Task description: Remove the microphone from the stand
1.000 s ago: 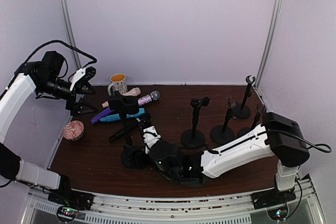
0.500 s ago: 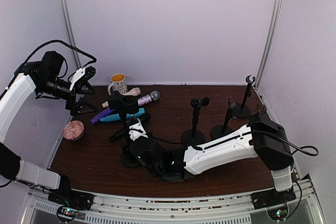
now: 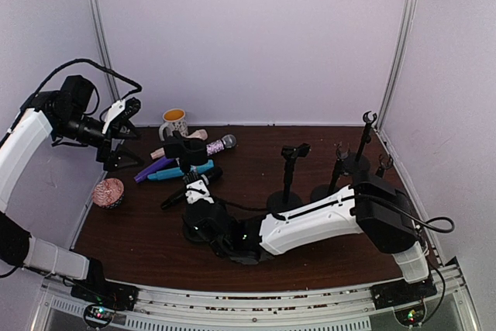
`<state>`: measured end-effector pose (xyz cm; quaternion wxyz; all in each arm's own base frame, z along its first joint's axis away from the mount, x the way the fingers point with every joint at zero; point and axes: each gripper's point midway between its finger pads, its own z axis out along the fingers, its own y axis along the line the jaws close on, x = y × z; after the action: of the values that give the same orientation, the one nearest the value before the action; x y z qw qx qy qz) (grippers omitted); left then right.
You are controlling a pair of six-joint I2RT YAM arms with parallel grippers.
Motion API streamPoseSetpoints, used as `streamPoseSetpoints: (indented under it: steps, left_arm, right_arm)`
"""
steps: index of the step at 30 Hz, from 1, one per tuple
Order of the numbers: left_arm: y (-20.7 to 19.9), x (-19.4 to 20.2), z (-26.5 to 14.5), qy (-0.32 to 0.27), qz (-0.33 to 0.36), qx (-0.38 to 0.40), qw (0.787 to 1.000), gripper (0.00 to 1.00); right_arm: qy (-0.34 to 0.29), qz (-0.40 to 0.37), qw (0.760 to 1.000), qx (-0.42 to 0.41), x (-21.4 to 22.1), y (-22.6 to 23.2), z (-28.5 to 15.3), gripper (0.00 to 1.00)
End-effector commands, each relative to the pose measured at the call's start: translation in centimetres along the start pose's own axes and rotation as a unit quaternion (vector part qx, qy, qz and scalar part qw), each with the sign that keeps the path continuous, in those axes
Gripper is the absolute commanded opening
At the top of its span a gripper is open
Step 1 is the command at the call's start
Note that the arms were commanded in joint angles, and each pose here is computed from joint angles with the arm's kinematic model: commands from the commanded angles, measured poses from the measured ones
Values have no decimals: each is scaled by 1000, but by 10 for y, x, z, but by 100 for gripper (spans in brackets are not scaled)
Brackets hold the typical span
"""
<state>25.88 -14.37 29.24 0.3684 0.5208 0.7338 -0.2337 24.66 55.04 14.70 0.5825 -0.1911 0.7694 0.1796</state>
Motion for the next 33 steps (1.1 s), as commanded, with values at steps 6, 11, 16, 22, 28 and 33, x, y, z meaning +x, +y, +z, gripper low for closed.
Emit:
streamPoseSetpoints:
  steps: [6,11,16,22,28,33]
  left_arm:
    - [-16,4,9,-39,-20,36,998,94]
    - [-28,10,24,-46,-30,66,996,92]
    - [-44,-3,38,-49,-14,94,994,89]
    - [-48,-15,47,-56,-8,107,993,84]
    - [-56,-28,47,-75,-9,136,988,75]
    - [-67,-33,52,-81,-10,163,983,63]
  right_arm:
    - [-55,48,997,-3,-67,-28,-23,0]
    - [-94,101,988,-62,-135,-27,-50,0]
    - [-105,133,979,-113,-184,-10,-64,0]
    - [-117,164,967,-156,-211,2,-76,0]
    - [-121,166,962,-179,-226,12,-82,0]
    - [-123,168,959,-192,-230,20,-84,0]
